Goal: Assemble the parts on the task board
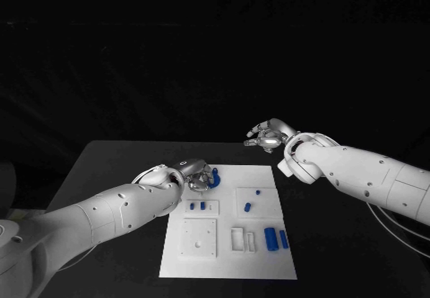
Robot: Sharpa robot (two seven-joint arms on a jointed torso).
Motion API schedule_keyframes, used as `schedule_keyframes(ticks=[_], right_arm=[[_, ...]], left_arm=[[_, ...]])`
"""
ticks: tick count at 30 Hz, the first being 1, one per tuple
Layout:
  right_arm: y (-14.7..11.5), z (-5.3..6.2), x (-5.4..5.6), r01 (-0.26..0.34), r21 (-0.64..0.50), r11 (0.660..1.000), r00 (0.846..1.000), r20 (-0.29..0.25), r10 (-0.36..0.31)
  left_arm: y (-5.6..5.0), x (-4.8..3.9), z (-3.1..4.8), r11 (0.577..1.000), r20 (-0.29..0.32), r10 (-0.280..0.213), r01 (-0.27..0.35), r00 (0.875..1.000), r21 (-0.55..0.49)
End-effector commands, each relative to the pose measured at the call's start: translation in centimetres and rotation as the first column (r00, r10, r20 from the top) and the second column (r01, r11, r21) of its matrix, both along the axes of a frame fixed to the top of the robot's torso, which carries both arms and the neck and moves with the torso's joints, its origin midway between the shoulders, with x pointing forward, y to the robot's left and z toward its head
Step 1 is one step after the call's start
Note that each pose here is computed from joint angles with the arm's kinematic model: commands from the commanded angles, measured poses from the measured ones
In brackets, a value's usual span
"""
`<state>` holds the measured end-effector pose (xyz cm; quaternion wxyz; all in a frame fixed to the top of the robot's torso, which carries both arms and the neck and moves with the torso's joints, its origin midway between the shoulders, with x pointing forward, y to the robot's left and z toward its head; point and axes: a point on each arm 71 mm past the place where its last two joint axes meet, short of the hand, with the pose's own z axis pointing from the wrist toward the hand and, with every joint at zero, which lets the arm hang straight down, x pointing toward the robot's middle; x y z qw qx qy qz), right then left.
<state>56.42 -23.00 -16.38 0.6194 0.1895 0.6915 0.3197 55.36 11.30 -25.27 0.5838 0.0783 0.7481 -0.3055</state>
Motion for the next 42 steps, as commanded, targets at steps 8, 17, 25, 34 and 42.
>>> schedule_keyframes(ticks=[8,17,25,34,42], right_arm=[[-0.2,0.0,0.0,-0.005,-0.006,1.0,1.0,-0.003,0.005],[-0.3,0.0,0.0,-0.003,-0.007,1.0,1.0,-0.004,0.003],[-0.3,0.0,0.0,-0.004,-0.007,1.0,1.0,-0.004,0.004],[-0.3,0.0,0.0,-0.005,-0.007,1.0,1.0,-0.005,0.005],[-0.2,0.0,0.0,-0.006,-0.007,1.0,1.0,-0.005,0.006]], left_arm=[[1.3,-0.06,2.09,1.0,-0.008,-0.007,0.007,1.0,-0.007],[2.9,0.15,2.11,1.0,-0.028,0.011,-0.01,1.0,0.019],[3.2,-0.17,1.5,1.0,-0.051,0.008,-0.006,0.999,0.026],[3.4,-0.54,0.31,1.0,-0.074,0.012,-0.01,0.997,0.027],[3.4,-0.73,-0.36,0.999,-0.087,0.014,-0.011,0.996,0.03]])
